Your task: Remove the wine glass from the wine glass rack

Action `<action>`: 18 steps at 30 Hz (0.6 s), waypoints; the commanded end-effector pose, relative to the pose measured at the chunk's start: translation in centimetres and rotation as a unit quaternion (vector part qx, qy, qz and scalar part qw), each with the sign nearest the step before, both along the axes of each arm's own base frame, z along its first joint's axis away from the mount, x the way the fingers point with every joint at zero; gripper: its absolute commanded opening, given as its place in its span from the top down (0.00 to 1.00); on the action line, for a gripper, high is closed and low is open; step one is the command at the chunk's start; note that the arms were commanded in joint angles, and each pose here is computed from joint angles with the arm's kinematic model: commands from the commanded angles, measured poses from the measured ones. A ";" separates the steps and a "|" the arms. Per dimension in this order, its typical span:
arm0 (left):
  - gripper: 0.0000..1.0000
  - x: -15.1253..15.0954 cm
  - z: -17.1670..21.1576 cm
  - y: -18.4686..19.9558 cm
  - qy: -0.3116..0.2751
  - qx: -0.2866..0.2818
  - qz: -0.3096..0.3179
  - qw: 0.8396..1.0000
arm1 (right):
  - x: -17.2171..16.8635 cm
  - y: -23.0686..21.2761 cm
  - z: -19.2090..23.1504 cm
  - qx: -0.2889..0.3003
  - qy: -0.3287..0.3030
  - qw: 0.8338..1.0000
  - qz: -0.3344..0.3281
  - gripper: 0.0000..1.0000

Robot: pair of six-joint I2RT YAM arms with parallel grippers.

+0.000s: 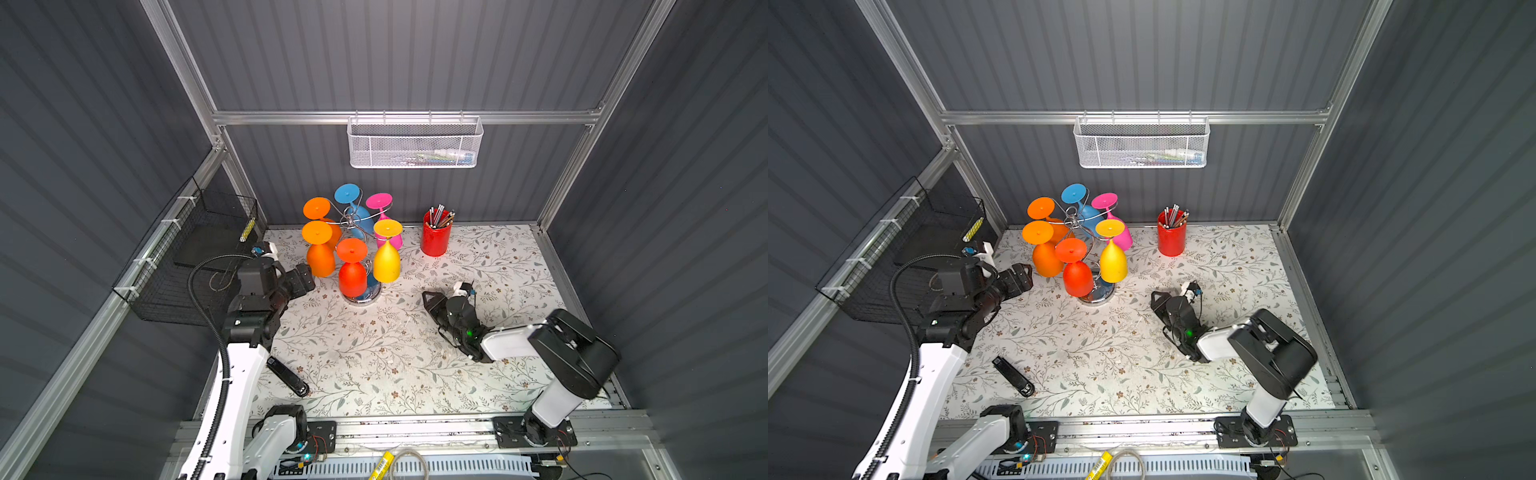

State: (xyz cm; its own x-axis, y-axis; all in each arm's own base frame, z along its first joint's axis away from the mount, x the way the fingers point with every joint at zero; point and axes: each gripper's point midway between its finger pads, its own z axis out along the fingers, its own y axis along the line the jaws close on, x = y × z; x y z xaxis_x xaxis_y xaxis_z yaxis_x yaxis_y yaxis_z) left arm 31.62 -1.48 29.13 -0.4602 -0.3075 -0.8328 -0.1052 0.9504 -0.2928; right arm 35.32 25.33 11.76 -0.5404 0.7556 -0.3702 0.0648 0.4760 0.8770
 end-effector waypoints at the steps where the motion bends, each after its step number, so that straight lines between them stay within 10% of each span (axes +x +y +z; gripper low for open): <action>1: 0.14 -0.7 1.1 0.3 -0.022 0.014 0.006 1.000 | -0.8 0.4 2.4 -0.045 -0.020 0.998 0.043 0.56; 9: 0.16 -0.5 7.4 0.3 -0.096 -0.001 0.023 0.995 | -1.3 1.9 12.5 -0.057 -0.089 0.989 0.102 0.54; 18: 0.14 1.1 13.8 -6.1 -0.192 0.040 -0.124 0.973 | -0.3 5.2 19.8 0.000 -0.115 0.977 0.180 0.52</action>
